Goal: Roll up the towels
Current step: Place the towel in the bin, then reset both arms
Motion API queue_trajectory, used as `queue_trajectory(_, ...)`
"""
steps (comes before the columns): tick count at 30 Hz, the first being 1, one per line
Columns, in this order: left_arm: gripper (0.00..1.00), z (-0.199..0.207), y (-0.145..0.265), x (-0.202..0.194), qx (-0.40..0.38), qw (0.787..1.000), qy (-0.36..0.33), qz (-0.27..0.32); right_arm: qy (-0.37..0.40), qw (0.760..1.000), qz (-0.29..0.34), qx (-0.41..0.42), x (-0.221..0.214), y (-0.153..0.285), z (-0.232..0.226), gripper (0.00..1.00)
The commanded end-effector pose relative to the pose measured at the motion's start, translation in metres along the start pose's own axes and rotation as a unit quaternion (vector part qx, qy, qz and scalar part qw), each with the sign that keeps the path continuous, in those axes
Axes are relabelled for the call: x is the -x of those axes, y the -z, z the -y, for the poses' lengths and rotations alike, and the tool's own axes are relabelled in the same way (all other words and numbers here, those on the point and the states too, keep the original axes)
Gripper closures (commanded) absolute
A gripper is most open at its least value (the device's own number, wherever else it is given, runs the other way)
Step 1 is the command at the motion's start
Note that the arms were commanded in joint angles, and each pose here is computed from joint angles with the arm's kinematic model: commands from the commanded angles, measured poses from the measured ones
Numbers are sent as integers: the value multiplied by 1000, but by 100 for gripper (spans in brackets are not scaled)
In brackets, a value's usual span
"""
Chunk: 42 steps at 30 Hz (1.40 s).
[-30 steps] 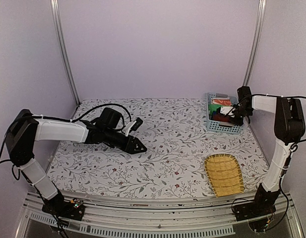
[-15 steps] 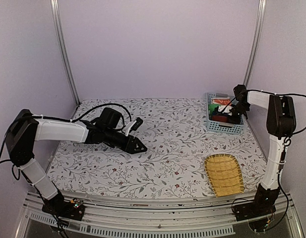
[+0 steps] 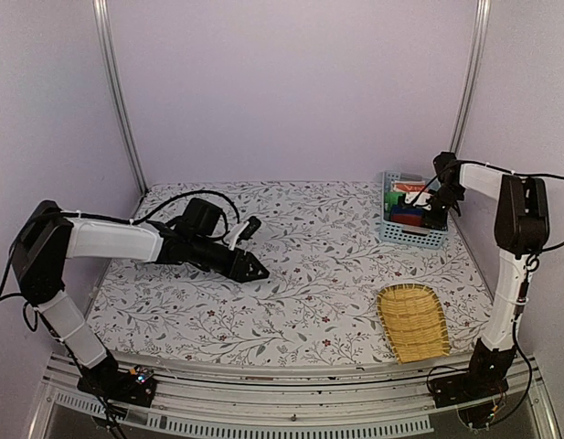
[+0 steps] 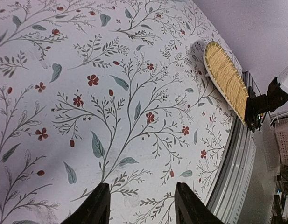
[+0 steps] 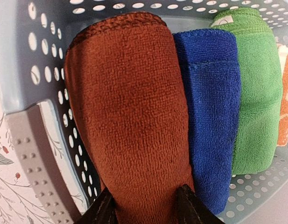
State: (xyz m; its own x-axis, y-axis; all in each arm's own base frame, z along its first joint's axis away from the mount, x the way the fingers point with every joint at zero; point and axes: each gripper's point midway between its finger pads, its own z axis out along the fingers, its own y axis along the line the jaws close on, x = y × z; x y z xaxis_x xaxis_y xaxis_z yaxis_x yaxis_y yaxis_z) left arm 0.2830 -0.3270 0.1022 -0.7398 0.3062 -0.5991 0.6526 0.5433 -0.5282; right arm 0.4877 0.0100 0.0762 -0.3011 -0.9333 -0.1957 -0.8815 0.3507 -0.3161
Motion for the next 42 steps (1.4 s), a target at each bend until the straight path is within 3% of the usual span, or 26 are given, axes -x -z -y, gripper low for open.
queue_trajectory(1, 51, -5, 1, 6, 0, 1000, -4, 8, 13, 1000, 6, 16, 0, 33, -5, 53)
queue_trajectory(9, 50, -6, 4, 7, 3, 1000, -7, 9, 20, 1000, -3, 22, -1, 56, 2, 52)
queue_trajectory(13, 50, -13, 8, 12, 23, 1000, -10, 12, 4, 1000, 22, 2, 11, 75, 15, 52)
queue_trajectory(17, 50, -24, 17, 29, 64, 997, -21, 24, -57, 993, 97, -37, 43, 111, 39, 52)
queue_trajectory(20, 48, -39, 32, 53, 127, 990, -39, 50, -128, 972, 187, -68, 71, 141, 54, 52)
queue_trajectory(23, 44, -51, 49, 80, 190, 977, -56, 83, -179, 942, 268, -95, 90, 173, 59, 49)
queue_trajectory(24, 34, -55, 55, 87, 208, 972, -58, 93, -197, 930, 289, -112, 93, 185, 61, 45)
queue_trajectory(25, 6, -55, 60, 93, 219, 968, -61, 103, -223, 918, 301, -129, 92, 193, 65, 35)
queue_trajectory(27, 1, -58, 72, 106, 241, 961, -64, 124, -254, 896, 322, -171, 88, 211, 71, 1)
queue_trajectory(30, 2, -66, 95, 126, 294, 941, -66, 153, -285, 873, 342, -196, 85, 232, 75, 1)
queue_trajectory(35, 2, -90, 148, 155, 432, 878, -40, 202, -329, 835, 414, -148, 101, 249, 61, 1)
queue_trajectory(37, 2, -89, 160, 161, 450, 866, -45, 211, -351, 820, 434, -127, 103, 248, 55, 1)
queue_trajectory(42, 2, -79, 179, 166, 449, 854, -51, 258, -365, 817, 436, -97, 104, 230, 44, 1)
